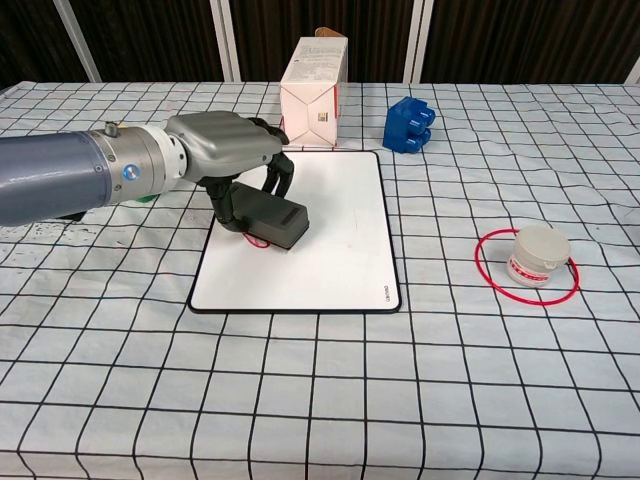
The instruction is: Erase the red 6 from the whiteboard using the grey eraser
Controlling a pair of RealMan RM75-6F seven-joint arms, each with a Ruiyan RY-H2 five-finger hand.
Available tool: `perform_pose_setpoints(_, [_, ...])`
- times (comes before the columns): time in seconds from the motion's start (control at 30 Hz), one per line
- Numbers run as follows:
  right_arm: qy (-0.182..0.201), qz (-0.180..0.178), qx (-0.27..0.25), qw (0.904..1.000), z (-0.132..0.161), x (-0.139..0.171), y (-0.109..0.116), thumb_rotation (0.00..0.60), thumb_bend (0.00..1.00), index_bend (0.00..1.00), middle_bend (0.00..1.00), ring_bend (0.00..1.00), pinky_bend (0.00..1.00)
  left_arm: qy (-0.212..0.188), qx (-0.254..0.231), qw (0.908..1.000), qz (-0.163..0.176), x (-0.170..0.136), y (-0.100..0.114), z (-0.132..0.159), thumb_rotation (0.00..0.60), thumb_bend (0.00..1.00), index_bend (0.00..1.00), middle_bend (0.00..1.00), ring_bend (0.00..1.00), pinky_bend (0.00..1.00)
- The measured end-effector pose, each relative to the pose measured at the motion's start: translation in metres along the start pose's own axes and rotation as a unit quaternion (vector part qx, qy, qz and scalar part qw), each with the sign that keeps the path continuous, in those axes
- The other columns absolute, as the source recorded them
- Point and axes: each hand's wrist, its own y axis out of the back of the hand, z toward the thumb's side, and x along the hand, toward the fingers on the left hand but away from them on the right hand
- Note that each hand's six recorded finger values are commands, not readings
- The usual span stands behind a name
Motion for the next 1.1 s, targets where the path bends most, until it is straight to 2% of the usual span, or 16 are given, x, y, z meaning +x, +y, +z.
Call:
perform_pose_setpoints(0.63, [0.001, -0.001, 0.000, 1.0000, 0.000, 0.000, 0.001, 0.600, 0.00, 0.10, 0.08, 0.24, 0.27, -0.039, 0.008, 0.9991, -0.012, -0.034, -0.013, 0.019, 0.600, 0.22, 0.44, 0.44, 0.00, 0.00])
perform_pose_setpoints(1.1, [0.000, 0.000, -0.001, 1.0000, 0.000, 0.000, 0.000, 0.600, 0.00, 0.10, 0.08, 0.24, 0.27, -0.023, 0.019, 0.9995, 0.004, -0.019, -0.011, 0.012, 0.600, 0.22, 0.44, 0.44, 0.00, 0.00])
